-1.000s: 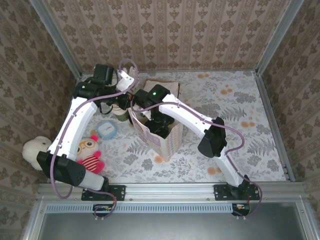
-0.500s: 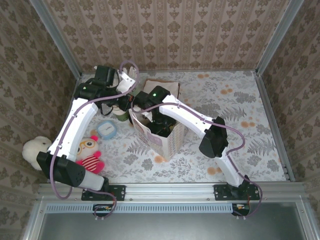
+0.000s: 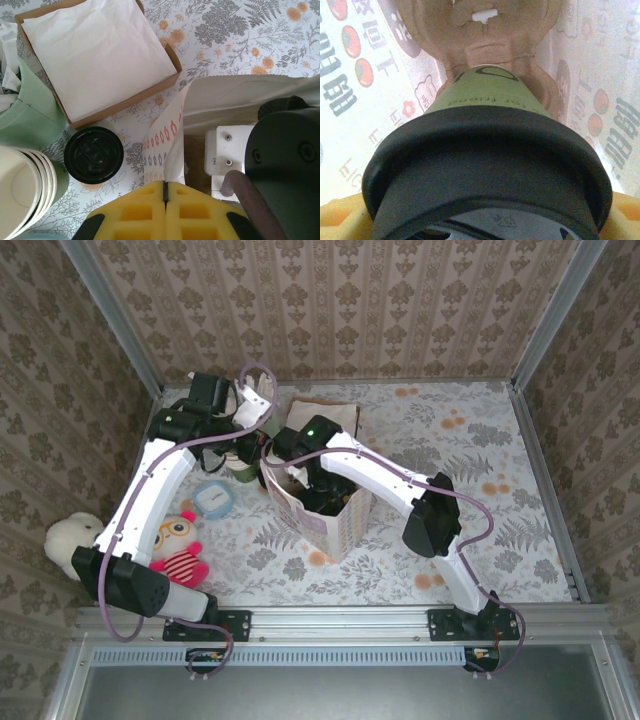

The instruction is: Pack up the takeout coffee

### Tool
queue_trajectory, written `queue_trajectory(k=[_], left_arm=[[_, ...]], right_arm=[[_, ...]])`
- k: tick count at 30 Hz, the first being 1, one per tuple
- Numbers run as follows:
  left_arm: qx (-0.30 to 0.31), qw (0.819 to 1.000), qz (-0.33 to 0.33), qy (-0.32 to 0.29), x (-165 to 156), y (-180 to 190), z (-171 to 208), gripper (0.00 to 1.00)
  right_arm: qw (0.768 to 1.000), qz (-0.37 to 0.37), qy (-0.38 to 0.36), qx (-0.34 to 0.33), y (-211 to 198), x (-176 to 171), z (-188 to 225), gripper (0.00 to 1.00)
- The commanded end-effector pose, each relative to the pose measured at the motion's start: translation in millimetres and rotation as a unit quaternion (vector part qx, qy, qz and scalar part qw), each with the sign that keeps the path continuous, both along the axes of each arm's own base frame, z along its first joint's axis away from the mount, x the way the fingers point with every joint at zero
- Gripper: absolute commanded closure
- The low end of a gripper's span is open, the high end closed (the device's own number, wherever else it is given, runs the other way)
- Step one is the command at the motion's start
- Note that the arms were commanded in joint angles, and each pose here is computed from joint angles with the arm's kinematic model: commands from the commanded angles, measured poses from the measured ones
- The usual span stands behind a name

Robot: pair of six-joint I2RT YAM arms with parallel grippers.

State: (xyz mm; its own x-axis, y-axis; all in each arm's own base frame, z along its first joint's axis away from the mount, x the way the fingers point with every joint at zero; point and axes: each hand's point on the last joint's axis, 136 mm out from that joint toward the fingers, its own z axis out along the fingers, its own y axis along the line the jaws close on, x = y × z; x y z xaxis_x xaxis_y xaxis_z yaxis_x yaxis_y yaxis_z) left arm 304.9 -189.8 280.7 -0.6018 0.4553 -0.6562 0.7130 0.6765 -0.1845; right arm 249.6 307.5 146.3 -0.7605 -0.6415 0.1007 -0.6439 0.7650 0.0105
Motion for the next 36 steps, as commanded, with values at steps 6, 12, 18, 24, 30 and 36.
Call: queue_trajectory(k=[6, 12, 18, 24, 30, 36], left_arm=[[-0.004, 1.000, -0.005, -0.015, -4, -3, 3, 1.00], [0.008, 1.000, 0.004, -0.024, -1, -1, -1, 1.00], [0.009, 0.999, 0.001, -0.032, -1, -3, -2, 1.00], [-0.006, 0.999, -0.012, -0.032, -6, -8, 3, 1.00], [-0.015, 0.999, -0.019, -0.029, -8, -12, 4, 1.00], [-0.011, 0.999, -0.016, -0.029, -6, -11, 4, 1.00]], right_arm=[[1.000, 0.000, -0.011, -0.009, -13, -2, 14, 0.47], [1.000, -0.002, -0.012, -0.009, -21, -4, 17, 0.47], [1.000, 0.005, -0.002, -0.011, -21, -6, 13, 0.47], [1.000, 0.003, 0.003, -0.015, -24, -9, 6, 0.47], [1.000, -0.002, -0.005, -0.028, -28, -7, -2, 0.47], [0.999, 0.000, 0.005, -0.034, -28, -9, -9, 0.47]])
